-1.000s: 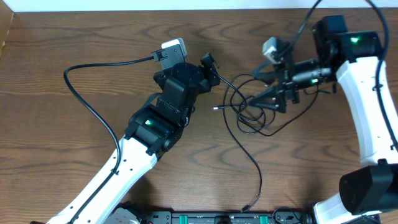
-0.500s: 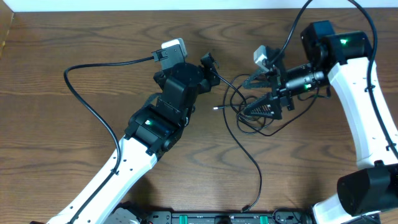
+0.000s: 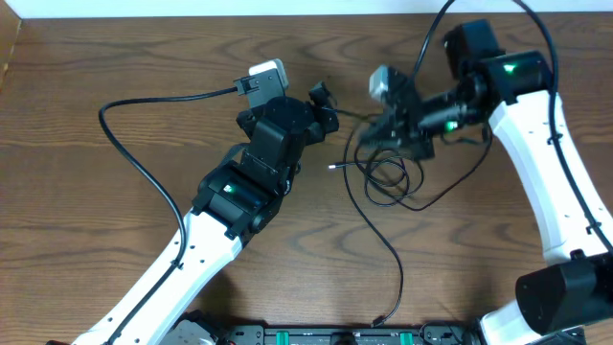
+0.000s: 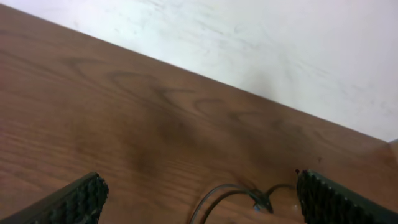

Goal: Untangle cables

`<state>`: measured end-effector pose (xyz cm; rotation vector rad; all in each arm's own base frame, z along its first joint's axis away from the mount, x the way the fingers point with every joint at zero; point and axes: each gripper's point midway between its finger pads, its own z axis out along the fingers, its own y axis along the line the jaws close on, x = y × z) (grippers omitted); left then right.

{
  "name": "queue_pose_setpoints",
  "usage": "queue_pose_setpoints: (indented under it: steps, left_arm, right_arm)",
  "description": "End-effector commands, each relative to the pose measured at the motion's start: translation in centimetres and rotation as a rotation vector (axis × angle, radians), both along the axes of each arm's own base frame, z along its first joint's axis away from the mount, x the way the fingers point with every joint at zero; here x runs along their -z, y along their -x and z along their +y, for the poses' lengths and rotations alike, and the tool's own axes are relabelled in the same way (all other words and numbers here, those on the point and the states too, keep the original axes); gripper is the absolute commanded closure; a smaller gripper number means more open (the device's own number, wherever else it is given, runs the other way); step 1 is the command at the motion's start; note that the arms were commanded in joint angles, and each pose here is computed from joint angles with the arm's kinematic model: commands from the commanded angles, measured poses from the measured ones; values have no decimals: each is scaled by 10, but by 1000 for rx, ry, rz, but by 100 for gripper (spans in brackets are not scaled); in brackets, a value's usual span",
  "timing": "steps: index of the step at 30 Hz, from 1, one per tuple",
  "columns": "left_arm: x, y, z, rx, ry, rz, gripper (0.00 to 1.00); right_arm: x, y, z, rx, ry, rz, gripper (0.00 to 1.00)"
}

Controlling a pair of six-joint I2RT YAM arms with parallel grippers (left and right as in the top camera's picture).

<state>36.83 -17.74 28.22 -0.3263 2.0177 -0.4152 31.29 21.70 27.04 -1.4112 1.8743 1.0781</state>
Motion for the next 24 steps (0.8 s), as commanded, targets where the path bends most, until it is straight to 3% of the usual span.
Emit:
queue_pose_setpoints:
  steps: [1,4,8,12,16,24]
  left_arm:
    - [2,0,2,-7,-8,7,2]
    - [5,1,2,-7,-15,17,2]
    - [6,1,3,-7,-18,20,2]
    - [6,1,3,-7,-18,21,2]
    - [7,2,3,-7,-22,26,2]
    - [9,3,4,-7,-26,32,2]
  right_arm:
    - [6,-54,-48,396,173,65,99]
    - [-12,-103,-98,720,175,18,99]
    - [-21,-134,-168,1066,185,27,99]
    - [3,-122,-199,1159,247,166,99]
    - [44,-108,-244,1377,447,282,99]
    - [100,-107,-275,1514,601,323,98]
